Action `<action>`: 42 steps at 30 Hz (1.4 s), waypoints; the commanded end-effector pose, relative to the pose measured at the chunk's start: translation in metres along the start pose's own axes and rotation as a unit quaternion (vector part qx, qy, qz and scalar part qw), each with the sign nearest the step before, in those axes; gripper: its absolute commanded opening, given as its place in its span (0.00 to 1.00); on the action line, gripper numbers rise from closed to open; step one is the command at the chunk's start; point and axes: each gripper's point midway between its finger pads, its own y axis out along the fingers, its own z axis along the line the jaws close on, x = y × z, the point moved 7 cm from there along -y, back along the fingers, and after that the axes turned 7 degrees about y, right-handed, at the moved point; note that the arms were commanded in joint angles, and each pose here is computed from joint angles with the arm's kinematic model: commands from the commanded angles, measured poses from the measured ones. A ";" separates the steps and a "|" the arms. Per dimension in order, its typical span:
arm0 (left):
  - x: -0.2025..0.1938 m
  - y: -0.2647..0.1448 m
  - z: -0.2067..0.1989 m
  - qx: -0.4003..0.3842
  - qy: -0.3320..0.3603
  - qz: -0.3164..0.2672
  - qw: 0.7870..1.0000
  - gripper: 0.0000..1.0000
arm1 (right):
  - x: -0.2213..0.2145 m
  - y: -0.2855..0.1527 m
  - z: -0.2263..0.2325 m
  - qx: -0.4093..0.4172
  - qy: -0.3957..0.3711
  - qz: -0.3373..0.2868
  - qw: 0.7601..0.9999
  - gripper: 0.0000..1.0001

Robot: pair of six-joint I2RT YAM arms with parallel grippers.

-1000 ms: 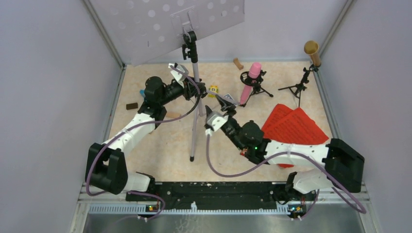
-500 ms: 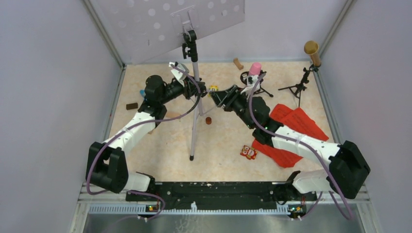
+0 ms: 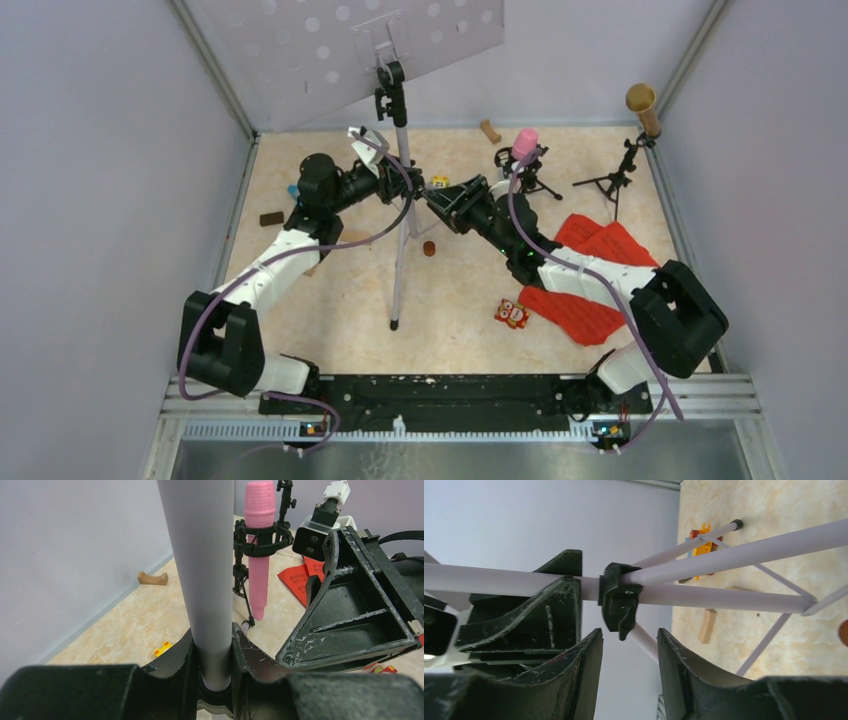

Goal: Pack up the instrument practice props

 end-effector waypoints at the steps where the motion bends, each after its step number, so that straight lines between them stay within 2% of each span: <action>1: -0.013 0.007 0.003 -0.016 0.031 0.017 0.999 0.00 | 0.005 0.005 0.032 0.071 0.035 0.001 0.997 0.42; 10: -0.014 0.008 0.003 -0.019 0.034 0.017 0.999 0.00 | 0.002 0.018 0.021 0.060 0.039 0.026 0.997 0.27; 11: -0.014 0.008 0.003 -0.019 0.034 0.017 0.999 0.00 | 0.002 0.018 0.021 0.060 0.037 0.024 0.997 0.24; 13: -0.015 0.008 0.003 -0.019 0.034 0.018 0.999 0.00 | 0.003 0.020 0.021 0.061 0.026 0.021 0.998 0.10; 16: -0.015 0.008 0.003 -0.020 0.033 0.018 0.999 0.00 | 0.003 0.022 0.022 0.057 -0.013 0.021 0.998 0.00; 21: -0.016 0.008 0.002 -0.023 0.034 0.019 0.999 0.00 | 0.006 0.022 0.024 0.079 -0.075 0.014 0.994 0.00; 23: -0.015 0.007 0.002 -0.023 0.036 0.018 0.999 0.00 | 0.006 0.022 0.027 0.102 -0.131 0.015 0.986 0.00; 25: -0.015 0.007 0.002 -0.024 0.037 0.017 0.999 0.00 | 0.004 0.021 0.031 0.137 -0.220 0.022 0.966 0.00; 28: -0.014 0.008 0.000 -0.032 0.038 0.013 0.999 0.00 | 0.002 0.021 0.028 0.156 -0.364 0.036 0.918 0.00; 32: -0.014 0.008 0.000 -0.035 0.038 0.013 0.999 0.00 | 0.000 0.024 0.011 0.129 -0.528 0.061 0.837 0.00; 34: -0.014 0.008 -0.001 -0.036 0.037 0.013 0.999 0.00 | -0.004 0.027 0.003 0.121 -0.616 0.079 0.774 0.00; 39: -0.015 0.008 -0.001 -0.038 0.039 0.014 0.998 0.00 | -0.020 0.029 -0.009 0.089 -0.791 0.093 0.598 0.00; 42: -0.015 0.008 -0.001 -0.040 0.039 0.014 0.998 0.00 | -0.036 0.025 -0.014 0.085 -0.873 0.090 0.471 0.00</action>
